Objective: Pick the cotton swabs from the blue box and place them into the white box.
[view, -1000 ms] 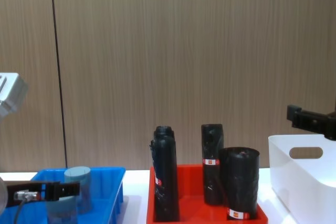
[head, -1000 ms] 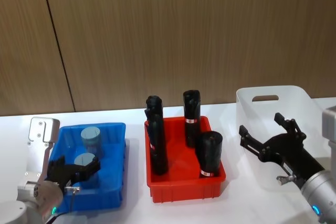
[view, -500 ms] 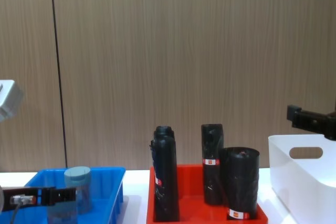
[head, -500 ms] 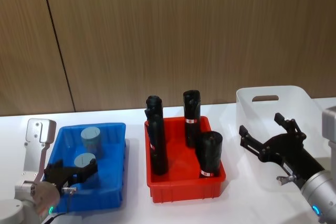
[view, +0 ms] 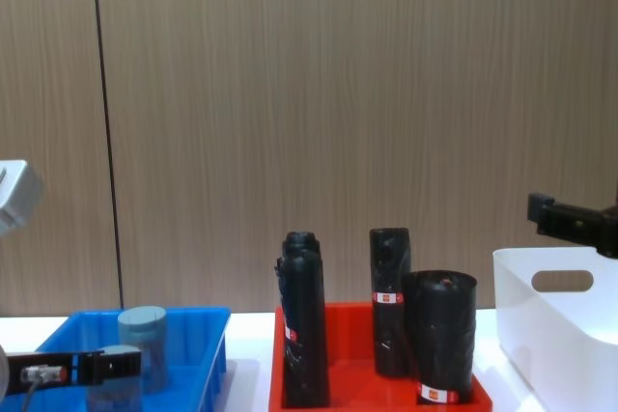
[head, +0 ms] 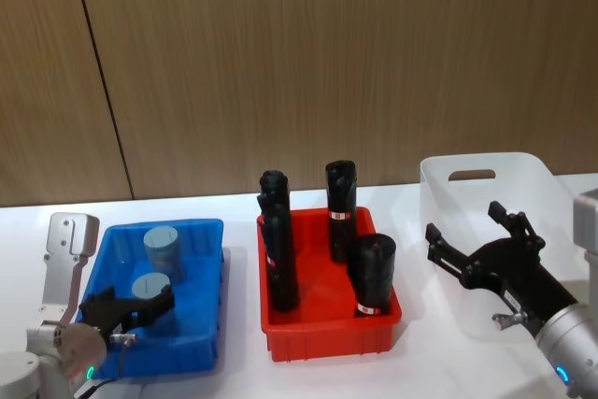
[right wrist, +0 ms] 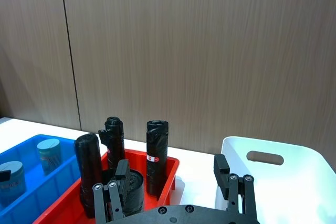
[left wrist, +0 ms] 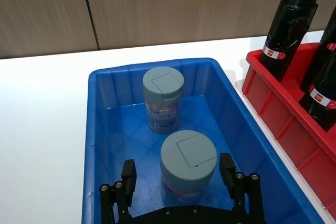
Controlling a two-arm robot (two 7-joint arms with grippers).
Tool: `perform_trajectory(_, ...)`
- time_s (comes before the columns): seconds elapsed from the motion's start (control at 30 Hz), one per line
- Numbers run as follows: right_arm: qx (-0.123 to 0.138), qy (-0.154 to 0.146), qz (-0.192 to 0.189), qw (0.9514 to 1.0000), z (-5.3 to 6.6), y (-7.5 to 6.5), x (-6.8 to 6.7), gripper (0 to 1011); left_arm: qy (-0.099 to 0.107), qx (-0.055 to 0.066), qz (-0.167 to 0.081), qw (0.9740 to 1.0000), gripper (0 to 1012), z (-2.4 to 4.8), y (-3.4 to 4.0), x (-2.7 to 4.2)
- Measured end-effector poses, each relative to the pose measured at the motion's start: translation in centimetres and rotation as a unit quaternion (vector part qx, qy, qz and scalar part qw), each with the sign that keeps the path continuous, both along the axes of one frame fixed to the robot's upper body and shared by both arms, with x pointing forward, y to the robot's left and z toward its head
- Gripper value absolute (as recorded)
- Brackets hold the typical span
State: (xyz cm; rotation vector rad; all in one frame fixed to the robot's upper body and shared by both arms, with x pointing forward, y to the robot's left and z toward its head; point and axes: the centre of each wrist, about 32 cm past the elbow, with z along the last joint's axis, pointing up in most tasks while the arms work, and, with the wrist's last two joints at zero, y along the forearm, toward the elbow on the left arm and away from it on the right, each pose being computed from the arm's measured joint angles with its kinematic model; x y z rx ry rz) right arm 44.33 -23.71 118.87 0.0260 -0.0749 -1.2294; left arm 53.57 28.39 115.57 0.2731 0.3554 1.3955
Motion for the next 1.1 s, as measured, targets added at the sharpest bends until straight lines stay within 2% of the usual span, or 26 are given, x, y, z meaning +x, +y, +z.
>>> perform_trajectory(0.37, 0.0, 0.0, 0.0, 1.0, 0.0, 0.0, 0.0, 1002, 0.003, 0.004, -0.006, 1.0, 1004, -0.28, 0.36, 0.47)
perform_trajectory(0.9, 0.0, 0.0, 0.0, 1.0, 0.0, 0.0, 0.0, 1002, 0.0, 0.006, -0.031, 0.9995, 1003, -0.68, 0.9, 1.1)
perform_trajectory(1.07, 0.0, 0.0, 0.0, 1.0, 0.0, 0.0, 0.0, 1002, -0.003, 0.005, -0.04, 0.9992, 916, -0.73, 1.05, 1.3)
perform_trajectory(1.1, 0.0, 0.0, 0.0, 1.0, 0.0, 0.0, 0.0, 1002, -0.003, 0.006, -0.042, 0.9991, 869, -0.74, 1.09, 1.37)
